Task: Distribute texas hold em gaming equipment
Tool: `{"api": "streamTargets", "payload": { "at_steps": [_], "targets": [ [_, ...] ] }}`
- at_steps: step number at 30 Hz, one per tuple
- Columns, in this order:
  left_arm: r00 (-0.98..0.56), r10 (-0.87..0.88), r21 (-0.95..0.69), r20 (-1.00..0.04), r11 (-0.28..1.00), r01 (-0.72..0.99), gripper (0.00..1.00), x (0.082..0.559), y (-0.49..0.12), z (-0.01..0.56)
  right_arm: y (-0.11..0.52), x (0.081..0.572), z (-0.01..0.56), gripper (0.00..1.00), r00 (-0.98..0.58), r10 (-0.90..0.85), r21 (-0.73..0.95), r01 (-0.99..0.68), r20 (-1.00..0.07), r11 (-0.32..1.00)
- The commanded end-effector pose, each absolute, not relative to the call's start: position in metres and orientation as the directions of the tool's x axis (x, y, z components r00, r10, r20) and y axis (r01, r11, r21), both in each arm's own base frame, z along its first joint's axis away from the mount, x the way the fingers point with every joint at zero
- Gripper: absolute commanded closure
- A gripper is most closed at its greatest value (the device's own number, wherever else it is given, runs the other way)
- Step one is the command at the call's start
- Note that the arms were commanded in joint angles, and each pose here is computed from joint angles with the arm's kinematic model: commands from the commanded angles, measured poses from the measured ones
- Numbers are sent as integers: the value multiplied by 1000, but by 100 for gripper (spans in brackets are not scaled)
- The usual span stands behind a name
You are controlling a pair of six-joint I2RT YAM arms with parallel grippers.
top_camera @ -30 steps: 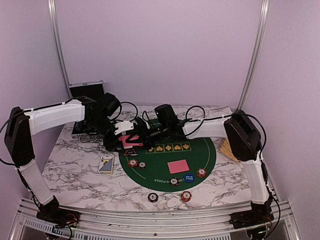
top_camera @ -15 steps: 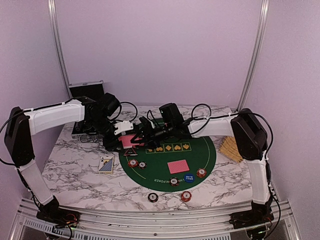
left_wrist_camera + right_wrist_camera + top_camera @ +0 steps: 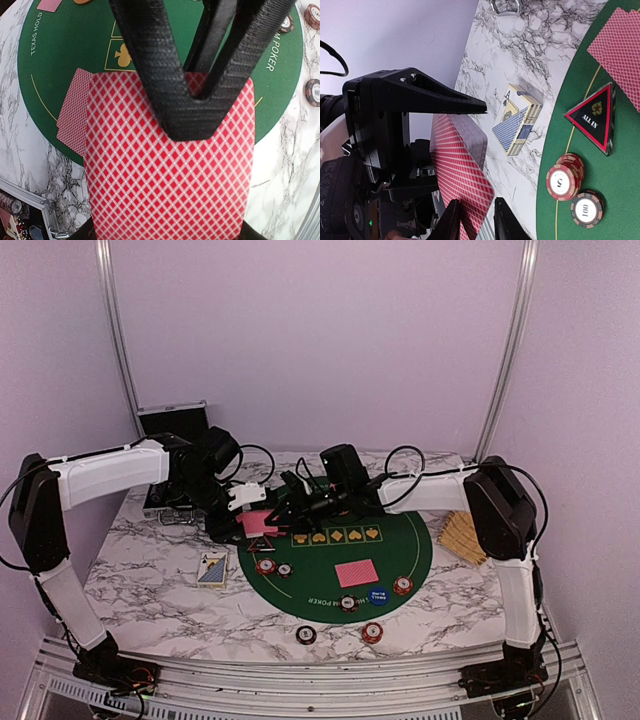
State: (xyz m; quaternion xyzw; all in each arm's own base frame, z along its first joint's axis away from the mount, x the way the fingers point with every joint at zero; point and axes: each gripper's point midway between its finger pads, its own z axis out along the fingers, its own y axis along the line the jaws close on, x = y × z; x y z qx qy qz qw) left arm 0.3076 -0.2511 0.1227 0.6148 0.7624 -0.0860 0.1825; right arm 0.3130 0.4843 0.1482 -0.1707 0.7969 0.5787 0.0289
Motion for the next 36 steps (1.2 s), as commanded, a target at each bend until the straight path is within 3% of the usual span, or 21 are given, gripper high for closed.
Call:
{"api": "streamTargets", "payload": {
  "at_steps": [1, 14, 16, 19, 22, 36],
  "targets": [
    [-164, 906, 106, -390, 221, 969, 100, 306, -249, 128, 479, 317, 178, 79, -931, -219, 906, -343, -293, 248],
    [-169, 909, 107, -381, 225, 968, 100, 308, -247, 125, 466, 319, 177, 94, -938, -200, 907, -329, -282, 263],
    [-171, 909, 106, -380, 227, 968, 100, 308, -247, 125, 467, 318, 179, 92, -940, -199, 913, -324, -279, 250],
    [-170, 908, 106, -382, 226, 968, 100, 308, -247, 125, 468, 318, 175, 74, -942, -201, 915, -316, -270, 250],
    [-172, 908, 105, -382, 228, 968, 100, 308, -247, 125, 470, 316, 171, 65, -943, -204, 918, -309, -263, 248],
    [-174, 907, 107, -384, 231, 967, 100, 308, -246, 126, 488, 308, 165, 77, -943, -226, 931, -294, -245, 215]
  ]
}}
